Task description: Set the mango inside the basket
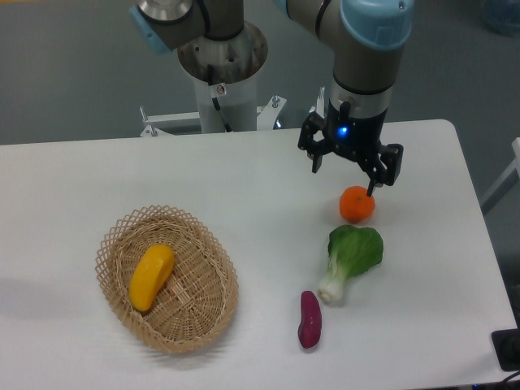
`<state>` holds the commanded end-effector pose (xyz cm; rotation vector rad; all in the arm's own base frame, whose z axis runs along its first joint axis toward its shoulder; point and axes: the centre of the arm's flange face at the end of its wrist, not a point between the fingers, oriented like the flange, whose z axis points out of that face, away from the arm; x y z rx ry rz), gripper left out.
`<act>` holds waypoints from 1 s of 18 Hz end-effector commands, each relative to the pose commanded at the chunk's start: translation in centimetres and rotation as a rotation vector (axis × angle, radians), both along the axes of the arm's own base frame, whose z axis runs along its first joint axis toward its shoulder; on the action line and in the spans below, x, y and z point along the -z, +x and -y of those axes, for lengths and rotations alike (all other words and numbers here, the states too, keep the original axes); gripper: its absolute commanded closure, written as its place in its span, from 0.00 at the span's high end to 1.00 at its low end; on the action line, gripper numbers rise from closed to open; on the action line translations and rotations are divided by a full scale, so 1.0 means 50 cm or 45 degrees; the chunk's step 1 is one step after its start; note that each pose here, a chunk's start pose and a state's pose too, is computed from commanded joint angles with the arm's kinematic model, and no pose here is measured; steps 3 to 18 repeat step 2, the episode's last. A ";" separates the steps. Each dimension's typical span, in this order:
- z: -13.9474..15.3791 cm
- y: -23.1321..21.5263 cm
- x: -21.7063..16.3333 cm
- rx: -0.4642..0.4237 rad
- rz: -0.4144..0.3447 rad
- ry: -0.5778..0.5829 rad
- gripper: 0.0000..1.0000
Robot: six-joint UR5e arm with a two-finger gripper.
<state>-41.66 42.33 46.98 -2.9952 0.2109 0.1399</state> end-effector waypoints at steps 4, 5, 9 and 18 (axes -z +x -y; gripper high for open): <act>0.000 0.000 0.001 0.000 0.000 0.000 1.00; 0.000 0.000 0.001 0.000 0.000 0.000 1.00; 0.000 0.000 0.001 0.000 0.000 0.000 1.00; 0.000 0.000 0.001 0.000 0.000 0.000 1.00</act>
